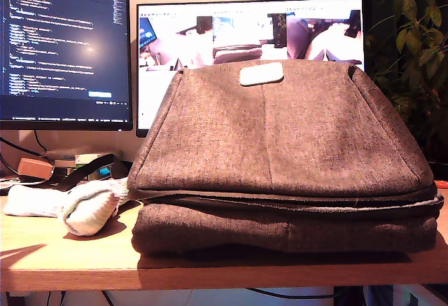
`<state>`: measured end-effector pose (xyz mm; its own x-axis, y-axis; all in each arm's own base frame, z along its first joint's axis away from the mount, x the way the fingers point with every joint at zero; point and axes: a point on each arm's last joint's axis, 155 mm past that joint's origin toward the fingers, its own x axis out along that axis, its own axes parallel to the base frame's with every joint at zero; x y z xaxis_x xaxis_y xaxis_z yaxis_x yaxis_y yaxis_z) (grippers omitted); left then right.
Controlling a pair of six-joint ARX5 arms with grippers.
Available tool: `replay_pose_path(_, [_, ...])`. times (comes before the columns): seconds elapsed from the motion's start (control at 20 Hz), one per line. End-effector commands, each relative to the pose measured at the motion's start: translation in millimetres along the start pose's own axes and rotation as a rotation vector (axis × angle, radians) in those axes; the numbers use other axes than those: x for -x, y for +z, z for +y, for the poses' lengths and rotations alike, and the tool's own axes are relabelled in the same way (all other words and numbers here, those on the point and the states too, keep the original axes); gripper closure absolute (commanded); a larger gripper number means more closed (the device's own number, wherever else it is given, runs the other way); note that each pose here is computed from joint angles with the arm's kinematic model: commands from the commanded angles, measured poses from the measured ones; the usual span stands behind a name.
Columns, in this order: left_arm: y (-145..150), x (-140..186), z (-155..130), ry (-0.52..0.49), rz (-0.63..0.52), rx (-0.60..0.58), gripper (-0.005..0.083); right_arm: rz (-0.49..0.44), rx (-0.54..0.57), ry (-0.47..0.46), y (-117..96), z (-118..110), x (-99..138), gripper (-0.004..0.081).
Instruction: Pack the pair of socks inside the grey Google backpack
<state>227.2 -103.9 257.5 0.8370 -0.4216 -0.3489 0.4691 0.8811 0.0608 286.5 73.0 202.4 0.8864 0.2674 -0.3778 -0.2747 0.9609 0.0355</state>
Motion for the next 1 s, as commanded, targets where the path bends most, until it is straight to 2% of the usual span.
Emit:
replay_pose_path(0.0, [-26.0, -0.3, -10.4, -0.05, 0.1, 0.016, 0.0797, 0.124, -0.065, -0.003, -31.6, -0.1, 1.3, 0.0783])
replay_pose_path(0.35, [-25.7, -0.1, -12.6, -0.062, 0.099, 0.023, 0.0797, 0.122, -0.061, -0.003, -31.3, -0.3, 1.3, 0.0783])
replay_pose_path(0.6, [-18.5, -14.8, -30.8, -0.175, 0.09, 0.021, 0.0797, 0.131, 0.103, 0.022, -25.2, 5.2, 6.2, 0.0783])
replay_pose_path(0.8, [-29.9, -31.3, -56.4, -0.316, 0.148, -0.058, 0.0797, 0.164, 0.289, 0.063, -17.2, 13.7, 18.9, 0.0783])
replay_pose_path(0.95, [-29.8, -39.1, -71.6, -0.379, 0.151, -0.09, 0.0797, 0.189, 0.322, 0.082, -14.1, 16.7, 27.7, 0.0783])
